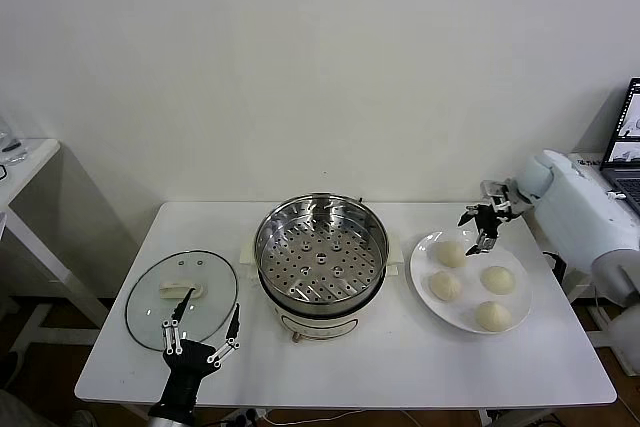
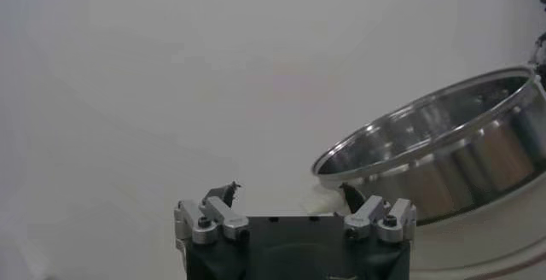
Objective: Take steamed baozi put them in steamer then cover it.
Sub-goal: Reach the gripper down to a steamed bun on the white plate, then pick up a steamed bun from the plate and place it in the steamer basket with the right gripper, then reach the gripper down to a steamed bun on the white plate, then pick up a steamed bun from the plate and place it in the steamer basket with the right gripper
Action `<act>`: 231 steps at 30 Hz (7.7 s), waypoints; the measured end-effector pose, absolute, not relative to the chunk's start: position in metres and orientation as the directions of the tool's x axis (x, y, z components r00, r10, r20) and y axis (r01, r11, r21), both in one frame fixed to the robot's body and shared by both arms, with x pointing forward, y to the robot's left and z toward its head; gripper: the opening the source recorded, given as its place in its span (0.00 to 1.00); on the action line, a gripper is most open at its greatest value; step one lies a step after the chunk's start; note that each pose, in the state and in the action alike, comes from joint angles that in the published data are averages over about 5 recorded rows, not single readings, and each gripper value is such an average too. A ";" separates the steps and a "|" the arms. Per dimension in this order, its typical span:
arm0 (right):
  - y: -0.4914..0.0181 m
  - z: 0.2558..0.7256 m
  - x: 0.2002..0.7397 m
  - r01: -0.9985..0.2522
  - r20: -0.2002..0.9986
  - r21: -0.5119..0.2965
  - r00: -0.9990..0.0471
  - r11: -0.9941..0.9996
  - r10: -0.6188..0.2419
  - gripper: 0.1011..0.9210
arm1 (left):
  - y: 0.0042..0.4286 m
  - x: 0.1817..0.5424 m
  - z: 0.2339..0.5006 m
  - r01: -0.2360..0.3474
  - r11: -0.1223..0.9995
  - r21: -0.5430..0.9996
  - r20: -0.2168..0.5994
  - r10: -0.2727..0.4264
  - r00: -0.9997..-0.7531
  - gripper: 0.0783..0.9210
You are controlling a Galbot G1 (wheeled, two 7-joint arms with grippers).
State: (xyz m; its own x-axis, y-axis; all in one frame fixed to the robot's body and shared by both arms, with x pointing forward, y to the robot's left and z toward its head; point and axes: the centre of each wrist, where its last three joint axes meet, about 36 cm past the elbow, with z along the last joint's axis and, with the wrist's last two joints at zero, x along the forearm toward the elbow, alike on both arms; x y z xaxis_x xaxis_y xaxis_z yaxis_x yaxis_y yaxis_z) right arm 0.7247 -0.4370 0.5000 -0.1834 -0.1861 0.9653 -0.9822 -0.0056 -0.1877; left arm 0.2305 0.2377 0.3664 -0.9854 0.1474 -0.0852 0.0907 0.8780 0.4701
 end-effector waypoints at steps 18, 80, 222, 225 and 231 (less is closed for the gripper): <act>-0.412 0.468 0.731 -0.984 0.977 -0.168 -0.158 -0.060 -0.147 0.88 | 0.237 0.231 0.365 0.088 0.880 0.466 -0.087 0.144 -0.986 0.88; -0.106 0.689 0.706 -0.129 0.955 -0.263 -0.176 -0.956 -0.239 0.71 | 0.234 0.230 0.385 0.067 0.885 0.461 -0.145 0.149 -0.978 0.88; -0.169 0.714 0.684 -0.892 0.969 -0.148 -0.044 -0.428 -0.244 0.65 | 0.229 0.236 0.413 0.043 0.898 0.437 -0.226 0.156 -0.962 0.88; -0.136 0.709 0.679 -0.886 0.971 -0.130 -0.022 -0.446 -0.239 0.65 | 0.229 0.237 0.414 0.041 0.900 0.434 -0.231 0.155 -0.961 0.88; -0.084 0.689 0.670 -0.881 0.974 -0.104 0.002 -0.461 -0.225 0.65 | 0.230 0.240 0.416 0.037 0.902 0.430 -0.239 0.153 -0.959 0.88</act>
